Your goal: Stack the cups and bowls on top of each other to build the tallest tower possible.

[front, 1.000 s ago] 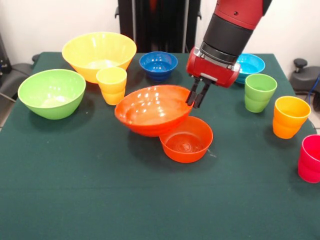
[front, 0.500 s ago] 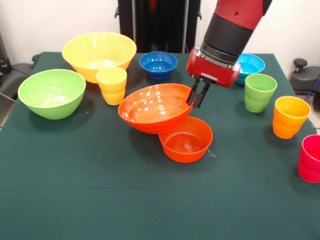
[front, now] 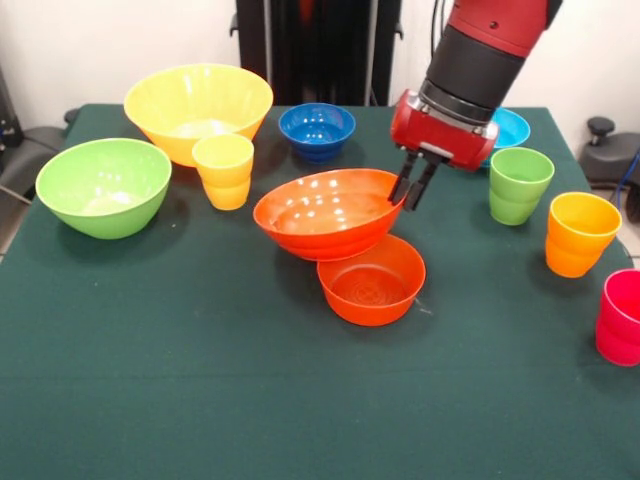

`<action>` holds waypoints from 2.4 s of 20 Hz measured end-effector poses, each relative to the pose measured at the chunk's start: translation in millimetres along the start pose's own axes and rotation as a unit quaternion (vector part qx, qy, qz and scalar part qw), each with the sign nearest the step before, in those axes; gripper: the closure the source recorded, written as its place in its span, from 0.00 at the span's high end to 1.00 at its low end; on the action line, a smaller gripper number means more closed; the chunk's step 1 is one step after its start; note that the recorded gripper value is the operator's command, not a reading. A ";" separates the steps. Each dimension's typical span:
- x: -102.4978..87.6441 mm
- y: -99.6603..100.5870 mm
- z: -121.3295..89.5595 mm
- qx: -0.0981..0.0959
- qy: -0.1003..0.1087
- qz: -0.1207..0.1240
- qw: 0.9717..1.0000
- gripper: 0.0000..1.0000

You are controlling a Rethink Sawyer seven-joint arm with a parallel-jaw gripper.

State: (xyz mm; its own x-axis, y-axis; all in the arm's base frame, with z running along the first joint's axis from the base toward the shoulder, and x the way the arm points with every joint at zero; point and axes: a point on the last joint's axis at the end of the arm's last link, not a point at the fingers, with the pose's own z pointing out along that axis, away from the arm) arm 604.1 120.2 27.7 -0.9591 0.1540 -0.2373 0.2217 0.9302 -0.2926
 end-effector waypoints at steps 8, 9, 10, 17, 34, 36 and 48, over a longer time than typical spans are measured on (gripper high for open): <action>-1.7 22.5 -10.2 -0.003 -0.009 -0.016 1.000 0.00; -3.7 26.5 -12.1 -0.005 -0.013 -0.019 1.000 0.00; -5.8 29.7 -13.6 -0.006 -0.017 -0.020 1.000 0.00; -21.8 34.5 -18.9 -0.007 -0.025 -0.018 0.999 0.00; -46.4 26.1 -9.9 -0.019 -0.010 0.008 1.000 0.00; -48.5 26.9 -10.7 -0.019 -0.013 0.008 1.000 0.00; -55.3 40.1 -15.8 -0.024 -0.025 0.001 0.999 0.00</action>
State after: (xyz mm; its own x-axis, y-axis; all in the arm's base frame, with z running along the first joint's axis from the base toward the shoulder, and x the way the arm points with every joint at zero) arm 663.3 154.3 43.8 -0.9483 0.1409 -0.2845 0.2145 0.9450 -0.2469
